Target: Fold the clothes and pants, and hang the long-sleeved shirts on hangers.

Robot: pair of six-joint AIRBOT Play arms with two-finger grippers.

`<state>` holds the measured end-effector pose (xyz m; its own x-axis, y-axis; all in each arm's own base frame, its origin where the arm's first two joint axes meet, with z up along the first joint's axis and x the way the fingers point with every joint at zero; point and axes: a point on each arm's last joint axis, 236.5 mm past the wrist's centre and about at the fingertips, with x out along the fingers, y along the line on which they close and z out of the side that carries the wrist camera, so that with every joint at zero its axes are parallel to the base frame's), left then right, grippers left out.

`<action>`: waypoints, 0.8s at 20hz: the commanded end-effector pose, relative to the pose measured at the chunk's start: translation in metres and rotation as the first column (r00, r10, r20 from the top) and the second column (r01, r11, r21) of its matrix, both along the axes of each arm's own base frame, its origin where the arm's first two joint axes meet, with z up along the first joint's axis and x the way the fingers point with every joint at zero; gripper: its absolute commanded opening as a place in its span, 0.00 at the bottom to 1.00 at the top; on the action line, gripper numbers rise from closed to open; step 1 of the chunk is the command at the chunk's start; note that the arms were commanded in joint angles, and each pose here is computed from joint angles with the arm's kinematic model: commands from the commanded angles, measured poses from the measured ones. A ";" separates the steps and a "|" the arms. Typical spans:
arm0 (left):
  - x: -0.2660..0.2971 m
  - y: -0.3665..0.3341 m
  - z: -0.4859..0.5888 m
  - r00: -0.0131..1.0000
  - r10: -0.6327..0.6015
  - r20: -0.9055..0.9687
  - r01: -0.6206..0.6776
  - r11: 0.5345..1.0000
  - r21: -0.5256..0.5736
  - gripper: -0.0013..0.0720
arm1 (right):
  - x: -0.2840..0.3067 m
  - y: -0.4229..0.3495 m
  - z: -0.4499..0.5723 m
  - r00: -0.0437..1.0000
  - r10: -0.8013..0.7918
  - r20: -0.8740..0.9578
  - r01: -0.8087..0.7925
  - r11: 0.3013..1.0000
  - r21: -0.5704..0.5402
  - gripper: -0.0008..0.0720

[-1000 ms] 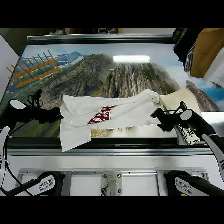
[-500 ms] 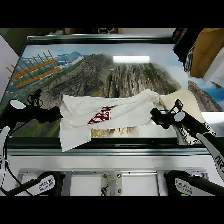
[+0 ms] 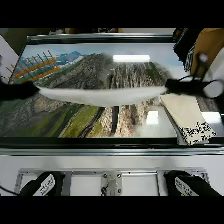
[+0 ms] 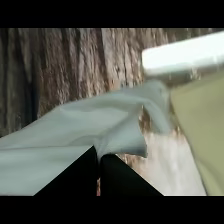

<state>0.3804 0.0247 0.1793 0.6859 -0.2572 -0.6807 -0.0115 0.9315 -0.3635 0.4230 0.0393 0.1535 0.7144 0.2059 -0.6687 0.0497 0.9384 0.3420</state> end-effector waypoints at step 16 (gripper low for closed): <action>-0.178 -0.063 0.303 0.750 0.033 0.660 -0.152 0.980 0.124 0.03 | -0.174 -0.011 0.269 0.861 0.019 0.508 0.054 0.990 -0.130 0.02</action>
<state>0.1832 -0.0453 0.4980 0.9959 -0.0906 0.0064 0.0907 0.9894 -0.1133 0.2484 0.0306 0.4264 0.9676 0.1329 -0.2147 -0.0905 0.9763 0.1966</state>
